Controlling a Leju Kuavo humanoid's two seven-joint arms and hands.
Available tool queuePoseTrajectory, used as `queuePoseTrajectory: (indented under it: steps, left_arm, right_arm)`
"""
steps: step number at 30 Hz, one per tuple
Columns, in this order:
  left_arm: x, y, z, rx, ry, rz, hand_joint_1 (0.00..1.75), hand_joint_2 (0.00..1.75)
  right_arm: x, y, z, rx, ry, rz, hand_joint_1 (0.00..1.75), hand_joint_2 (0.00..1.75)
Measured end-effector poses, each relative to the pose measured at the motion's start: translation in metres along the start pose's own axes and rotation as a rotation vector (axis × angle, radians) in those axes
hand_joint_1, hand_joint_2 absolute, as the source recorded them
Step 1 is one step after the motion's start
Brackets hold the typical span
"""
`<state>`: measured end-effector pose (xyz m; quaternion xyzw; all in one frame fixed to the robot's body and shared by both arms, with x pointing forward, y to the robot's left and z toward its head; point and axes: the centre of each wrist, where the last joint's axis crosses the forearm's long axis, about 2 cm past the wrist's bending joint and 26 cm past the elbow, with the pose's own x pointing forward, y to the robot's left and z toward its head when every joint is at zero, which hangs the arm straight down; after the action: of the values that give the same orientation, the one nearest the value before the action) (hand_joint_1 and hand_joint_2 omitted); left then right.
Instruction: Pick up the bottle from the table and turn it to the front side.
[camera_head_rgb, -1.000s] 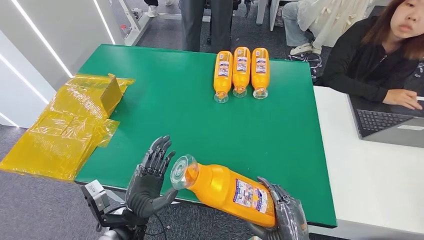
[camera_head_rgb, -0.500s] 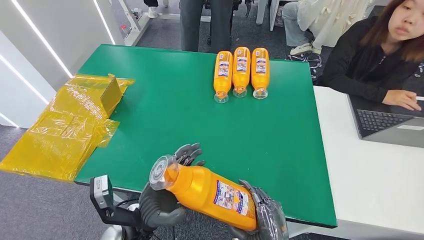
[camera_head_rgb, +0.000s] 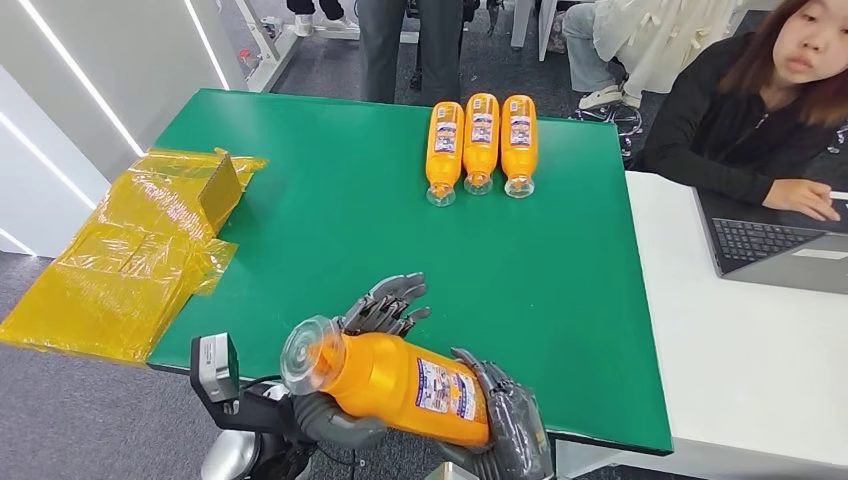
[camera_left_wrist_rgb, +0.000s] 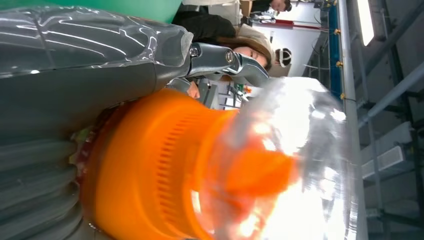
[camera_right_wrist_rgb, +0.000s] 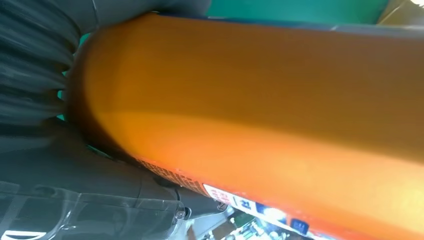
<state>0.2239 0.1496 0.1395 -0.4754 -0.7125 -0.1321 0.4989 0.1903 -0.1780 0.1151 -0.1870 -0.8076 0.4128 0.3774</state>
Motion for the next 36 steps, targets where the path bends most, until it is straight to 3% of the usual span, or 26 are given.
queuePoseTrajectory:
  steps: [7, 11, 26, 27, 30, 31, 36]
  left_arm:
    - [-0.002, 0.004, 0.003, 0.043, 0.020, -0.021, 0.00, 1.75]
    - [-0.004, 0.005, 0.004, 0.052, 0.028, -0.019, 1.73, 1.75]
    - [-0.006, 0.007, 0.009, 0.124, 0.035, -0.033, 1.75, 1.75]
    - [-0.006, 0.007, 0.010, 0.128, 0.035, -0.034, 1.75, 1.75]
    - [-0.007, 0.007, 0.011, 0.138, 0.035, -0.038, 1.75, 1.75]
    - [-0.007, 0.007, 0.011, 0.142, 0.035, -0.039, 1.75, 1.75]
    - [-0.007, 0.008, 0.010, 0.164, 0.039, -0.051, 1.75, 1.75]
  right_arm:
    - [0.006, 0.011, -0.017, 0.010, -0.030, -0.060, 1.75, 1.75]
    - [0.007, 0.014, -0.019, 0.014, -0.031, -0.065, 1.75, 1.75]
    - [0.004, 0.022, -0.020, 0.032, -0.020, -0.108, 1.75, 1.75]
    - [0.003, 0.022, -0.020, 0.034, -0.021, -0.109, 1.54, 1.75]
    - [0.003, 0.024, -0.020, 0.038, -0.023, -0.110, 0.28, 1.75]
    - [0.003, 0.024, -0.021, 0.040, -0.024, -0.111, 0.06, 1.75]
    - [0.002, 0.027, -0.020, 0.047, -0.022, -0.116, 0.00, 1.75]
